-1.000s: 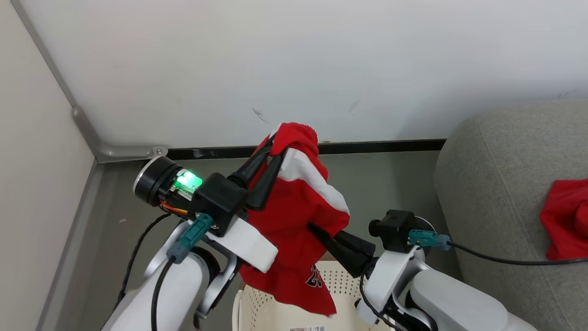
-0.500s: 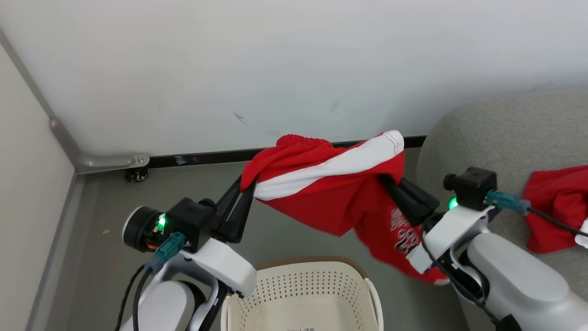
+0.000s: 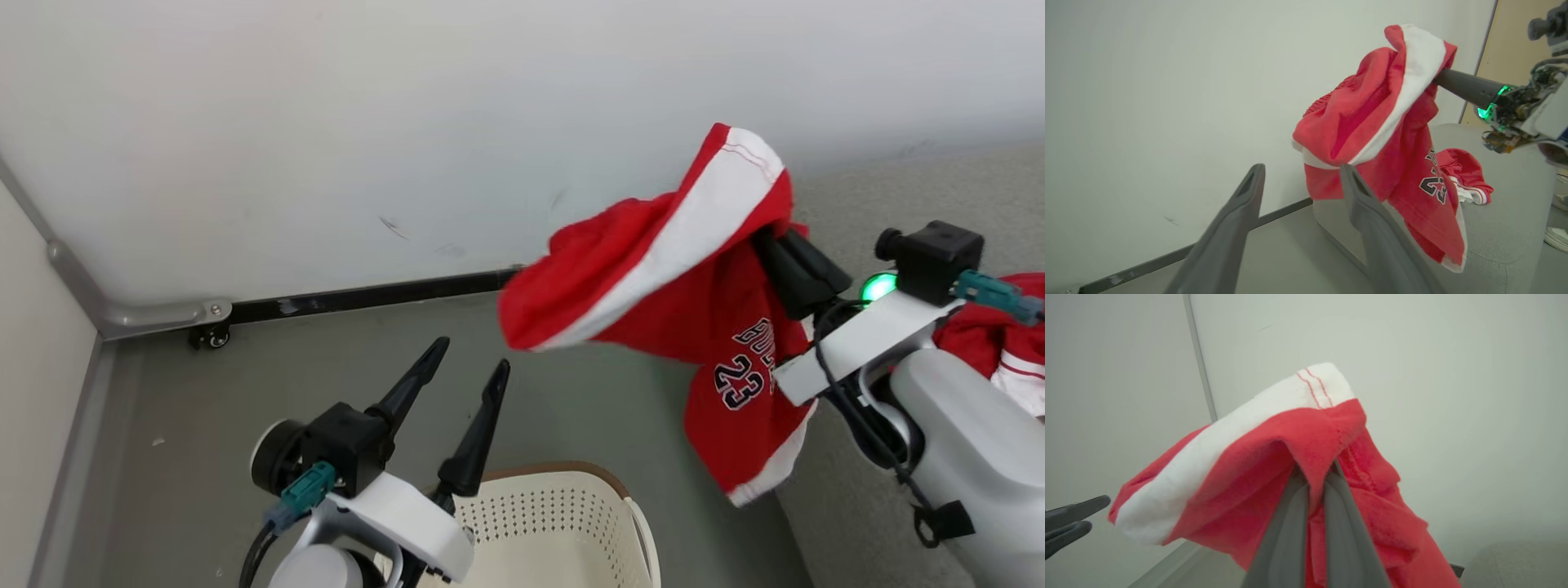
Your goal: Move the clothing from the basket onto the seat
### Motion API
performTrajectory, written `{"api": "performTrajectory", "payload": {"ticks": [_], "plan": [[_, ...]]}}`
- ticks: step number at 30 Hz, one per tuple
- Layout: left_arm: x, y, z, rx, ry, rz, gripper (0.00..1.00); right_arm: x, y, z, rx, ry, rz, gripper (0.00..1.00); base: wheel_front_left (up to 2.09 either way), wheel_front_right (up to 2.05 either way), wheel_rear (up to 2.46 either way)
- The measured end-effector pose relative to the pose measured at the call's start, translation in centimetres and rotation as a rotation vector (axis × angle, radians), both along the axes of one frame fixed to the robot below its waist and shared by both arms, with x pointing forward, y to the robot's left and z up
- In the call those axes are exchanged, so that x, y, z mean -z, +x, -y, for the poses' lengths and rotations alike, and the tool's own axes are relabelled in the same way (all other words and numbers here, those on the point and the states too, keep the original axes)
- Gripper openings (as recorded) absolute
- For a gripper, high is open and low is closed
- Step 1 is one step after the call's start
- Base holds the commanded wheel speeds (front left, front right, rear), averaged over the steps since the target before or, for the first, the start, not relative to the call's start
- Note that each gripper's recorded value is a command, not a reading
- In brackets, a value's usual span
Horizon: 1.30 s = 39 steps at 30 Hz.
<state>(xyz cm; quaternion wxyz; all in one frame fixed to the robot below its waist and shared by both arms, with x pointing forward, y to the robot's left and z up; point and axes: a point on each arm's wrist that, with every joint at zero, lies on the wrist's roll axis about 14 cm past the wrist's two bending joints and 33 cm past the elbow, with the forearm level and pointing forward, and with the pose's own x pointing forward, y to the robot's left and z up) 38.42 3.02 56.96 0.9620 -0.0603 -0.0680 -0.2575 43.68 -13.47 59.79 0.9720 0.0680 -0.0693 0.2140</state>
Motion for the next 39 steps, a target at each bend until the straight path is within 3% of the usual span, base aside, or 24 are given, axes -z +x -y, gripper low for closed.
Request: {"api": "performTrajectory", "payload": {"ticks": [16, 39], "plan": [[1.3, -2.4, 3.3, 0.148, -0.021, -0.024, 1.0, -1.1, -0.8, 8.2, 0.205, 0.0, 0.038, 0.0, 0.0, 0.0, 0.0], [1.5, -4.7, 9.8, 0.353, -0.049, -0.034, 1.0, 2.6, -7.9, 18.9, 0.499, -0.003, -0.021, 0.0, 0.0, 0.0, 0.0]]}}
